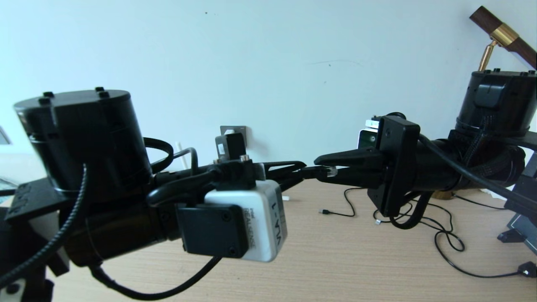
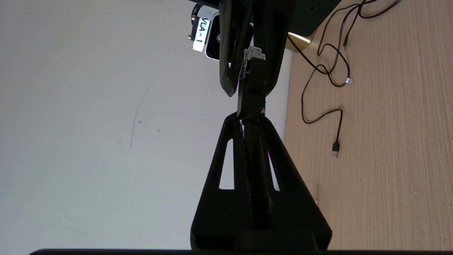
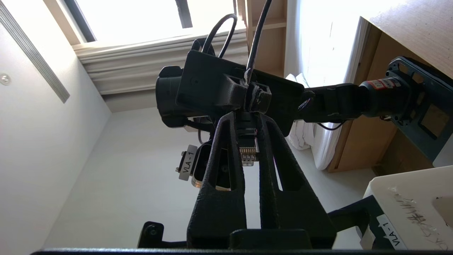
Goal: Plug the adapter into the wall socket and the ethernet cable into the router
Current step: Hand it to the other hand
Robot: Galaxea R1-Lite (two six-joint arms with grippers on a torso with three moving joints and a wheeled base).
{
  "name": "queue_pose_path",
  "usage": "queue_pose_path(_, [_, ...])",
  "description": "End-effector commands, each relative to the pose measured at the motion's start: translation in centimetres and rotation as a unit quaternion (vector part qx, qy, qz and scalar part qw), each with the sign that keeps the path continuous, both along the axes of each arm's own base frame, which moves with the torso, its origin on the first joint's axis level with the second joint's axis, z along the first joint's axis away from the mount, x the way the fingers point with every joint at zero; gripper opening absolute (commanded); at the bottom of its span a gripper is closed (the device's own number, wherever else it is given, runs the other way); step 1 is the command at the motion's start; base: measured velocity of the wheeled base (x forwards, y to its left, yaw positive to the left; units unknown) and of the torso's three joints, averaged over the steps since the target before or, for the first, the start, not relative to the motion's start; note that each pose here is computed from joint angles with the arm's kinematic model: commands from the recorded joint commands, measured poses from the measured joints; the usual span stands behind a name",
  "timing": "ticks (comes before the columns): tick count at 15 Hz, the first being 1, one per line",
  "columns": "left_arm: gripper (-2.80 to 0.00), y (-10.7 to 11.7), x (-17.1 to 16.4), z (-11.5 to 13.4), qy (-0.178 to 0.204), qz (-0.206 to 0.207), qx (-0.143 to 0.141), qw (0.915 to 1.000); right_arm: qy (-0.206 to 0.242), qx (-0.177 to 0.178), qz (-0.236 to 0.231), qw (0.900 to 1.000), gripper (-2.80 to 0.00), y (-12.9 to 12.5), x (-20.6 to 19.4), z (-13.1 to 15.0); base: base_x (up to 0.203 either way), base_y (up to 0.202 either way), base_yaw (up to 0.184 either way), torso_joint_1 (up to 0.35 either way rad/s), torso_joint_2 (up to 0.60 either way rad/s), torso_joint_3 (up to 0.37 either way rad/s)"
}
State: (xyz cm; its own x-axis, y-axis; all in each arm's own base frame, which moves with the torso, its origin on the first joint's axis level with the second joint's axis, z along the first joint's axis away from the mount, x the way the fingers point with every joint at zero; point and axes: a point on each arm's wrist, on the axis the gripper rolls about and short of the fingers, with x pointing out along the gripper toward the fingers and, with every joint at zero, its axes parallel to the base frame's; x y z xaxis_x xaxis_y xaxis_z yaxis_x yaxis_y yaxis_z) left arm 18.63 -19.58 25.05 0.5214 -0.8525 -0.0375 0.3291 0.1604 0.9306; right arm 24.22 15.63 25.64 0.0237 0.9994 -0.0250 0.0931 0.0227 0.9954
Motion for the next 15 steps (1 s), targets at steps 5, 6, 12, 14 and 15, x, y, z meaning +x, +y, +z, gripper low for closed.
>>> queue_pose_path(5, [-2.80,-0.1,0.1,0.1,-0.005,-0.001,0.000,1.0000,0.003,0.002,0.007,1.000,-2.80,0.0,0.0,0.1,0.000,0.000,0.000,0.000,0.00,0.000])
queue_pose_path(6, [-2.80,-0.1,0.1,0.0,-0.005,-0.001,0.000,1.0000,0.003,0.002,0.007,1.000,-2.80,0.0,0.0,0.1,0.000,0.000,0.000,0.000,0.00,0.000])
queue_pose_path(12, [-2.80,0.3,-0.4,0.3,-0.006,-0.002,-0.006,1.0000,-0.004,0.001,-0.002,1.000,0.00,-0.1,0.1,0.0,0.000,0.000,0.000,0.000,0.00,0.000])
queue_pose_path(14, [-2.80,1.5,-1.4,0.4,0.027,-0.001,-0.030,0.9992,-0.007,0.000,-0.030,1.000,0.00,-0.8,0.0,-0.1,0.000,0.000,0.000,0.000,0.00,0.000])
queue_pose_path(15, [-2.80,2.3,-2.2,0.2,0.070,0.001,-0.055,0.9961,-0.027,0.002,-0.048,0.998,0.00,-1.3,-0.4,0.0,0.000,0.000,0.000,0.000,0.00,0.000])
